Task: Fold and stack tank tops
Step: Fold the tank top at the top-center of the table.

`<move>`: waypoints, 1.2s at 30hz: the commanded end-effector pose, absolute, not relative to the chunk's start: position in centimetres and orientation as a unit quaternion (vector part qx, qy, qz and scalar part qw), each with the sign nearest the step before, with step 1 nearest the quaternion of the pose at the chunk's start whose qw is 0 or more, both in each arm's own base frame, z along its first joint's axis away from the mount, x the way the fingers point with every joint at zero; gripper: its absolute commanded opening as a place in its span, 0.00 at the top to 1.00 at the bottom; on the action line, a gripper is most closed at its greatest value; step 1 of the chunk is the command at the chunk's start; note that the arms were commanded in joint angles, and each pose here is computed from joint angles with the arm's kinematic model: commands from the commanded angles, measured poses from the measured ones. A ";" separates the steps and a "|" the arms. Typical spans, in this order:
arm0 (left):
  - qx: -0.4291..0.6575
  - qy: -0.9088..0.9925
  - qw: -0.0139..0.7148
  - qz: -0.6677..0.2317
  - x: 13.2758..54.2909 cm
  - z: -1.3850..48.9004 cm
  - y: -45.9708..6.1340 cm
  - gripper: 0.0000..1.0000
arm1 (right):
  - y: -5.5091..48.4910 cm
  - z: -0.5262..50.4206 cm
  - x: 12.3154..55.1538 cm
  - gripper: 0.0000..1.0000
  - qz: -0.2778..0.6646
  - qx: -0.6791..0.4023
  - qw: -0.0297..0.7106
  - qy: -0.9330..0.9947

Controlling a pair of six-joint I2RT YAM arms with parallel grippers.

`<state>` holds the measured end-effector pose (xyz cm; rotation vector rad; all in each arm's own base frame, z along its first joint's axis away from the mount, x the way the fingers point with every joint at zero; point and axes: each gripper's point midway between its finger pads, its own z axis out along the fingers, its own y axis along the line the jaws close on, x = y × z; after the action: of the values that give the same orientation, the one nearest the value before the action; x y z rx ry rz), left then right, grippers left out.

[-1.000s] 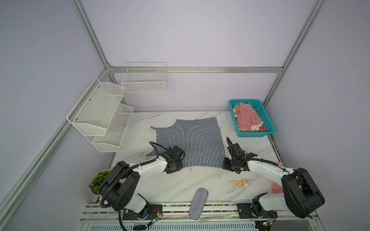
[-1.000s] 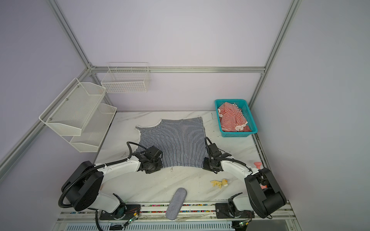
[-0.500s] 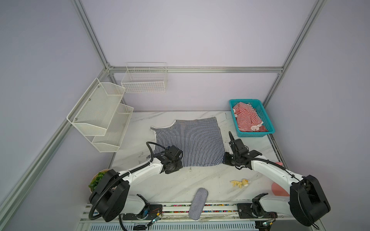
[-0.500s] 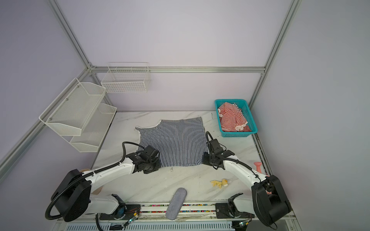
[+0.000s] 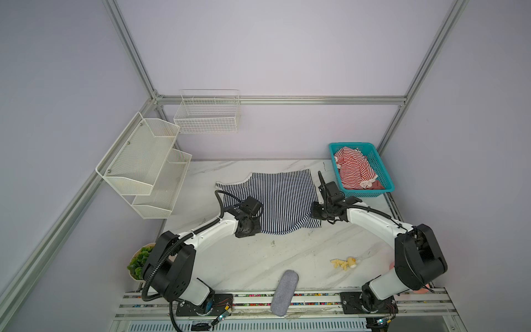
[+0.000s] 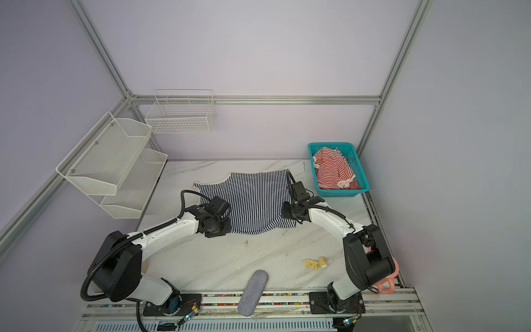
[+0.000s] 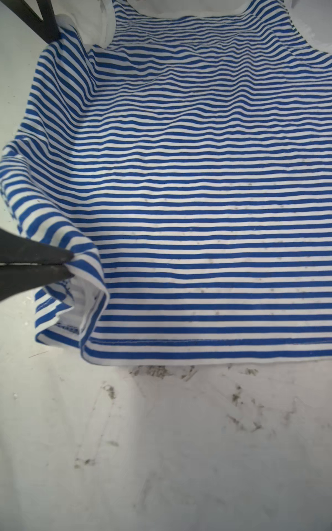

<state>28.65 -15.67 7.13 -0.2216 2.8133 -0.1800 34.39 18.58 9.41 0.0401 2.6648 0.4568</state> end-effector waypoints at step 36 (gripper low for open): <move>0.032 0.987 0.154 -0.040 44.8 8.5 -17.2 0.99 | 14.7 6.2 47.1 1.00 0.168 -0.008 0.188 0.968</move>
<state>42.56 -16.85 5.99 0.0684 2.8881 -0.0757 46.58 14.86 5.79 0.0108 2.7132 0.4598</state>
